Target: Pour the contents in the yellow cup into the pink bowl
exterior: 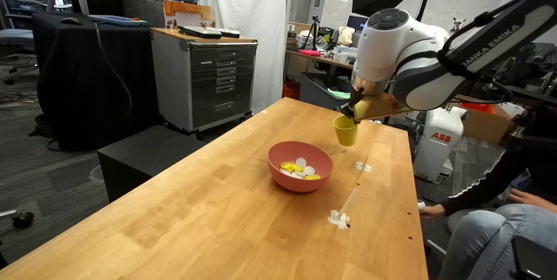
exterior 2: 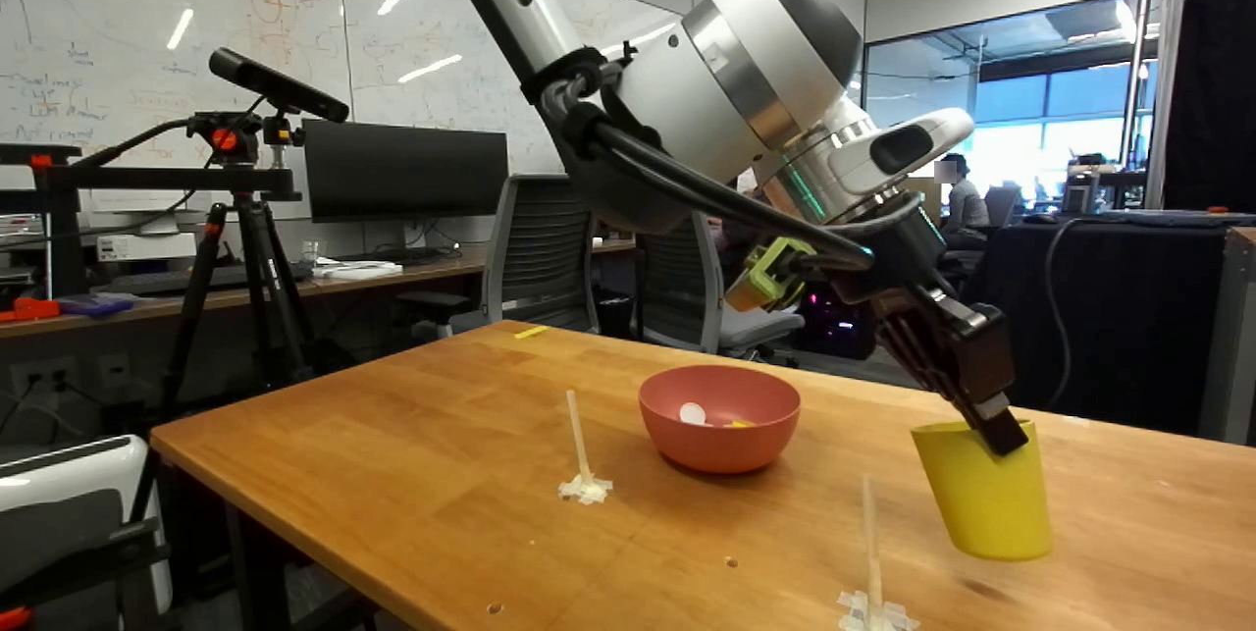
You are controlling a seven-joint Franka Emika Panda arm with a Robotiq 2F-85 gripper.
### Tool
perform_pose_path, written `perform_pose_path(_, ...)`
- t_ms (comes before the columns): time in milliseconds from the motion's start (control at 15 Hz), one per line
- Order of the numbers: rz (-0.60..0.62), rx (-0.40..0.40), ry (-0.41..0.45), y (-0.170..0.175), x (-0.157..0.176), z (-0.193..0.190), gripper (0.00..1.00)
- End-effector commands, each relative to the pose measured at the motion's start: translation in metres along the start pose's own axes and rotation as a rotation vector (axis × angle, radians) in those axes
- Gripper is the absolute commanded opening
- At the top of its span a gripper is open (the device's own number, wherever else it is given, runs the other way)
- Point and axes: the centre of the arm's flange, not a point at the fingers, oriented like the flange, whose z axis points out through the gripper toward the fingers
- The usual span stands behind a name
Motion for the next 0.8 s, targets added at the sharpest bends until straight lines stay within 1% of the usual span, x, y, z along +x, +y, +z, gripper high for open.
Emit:
perform_pose_path(0,-0.031,0.016,0.001,-0.0027,0.0070,-0.0004,0.01)
perform_pose_path(200,-0.026,0.019,-0.080,-0.0049,0.0034,-0.0035,0.01)
perform_pose_path(333,-0.023,0.021,-0.115,-0.0067,0.0017,-0.0042,0.01)
perform_pose_path(533,-0.030,0.023,-0.147,-0.0072,0.0006,-0.0039,0.01)
perform_pose_path(733,-0.041,0.028,-0.159,-0.0059,0.0014,-0.0030,0.01)
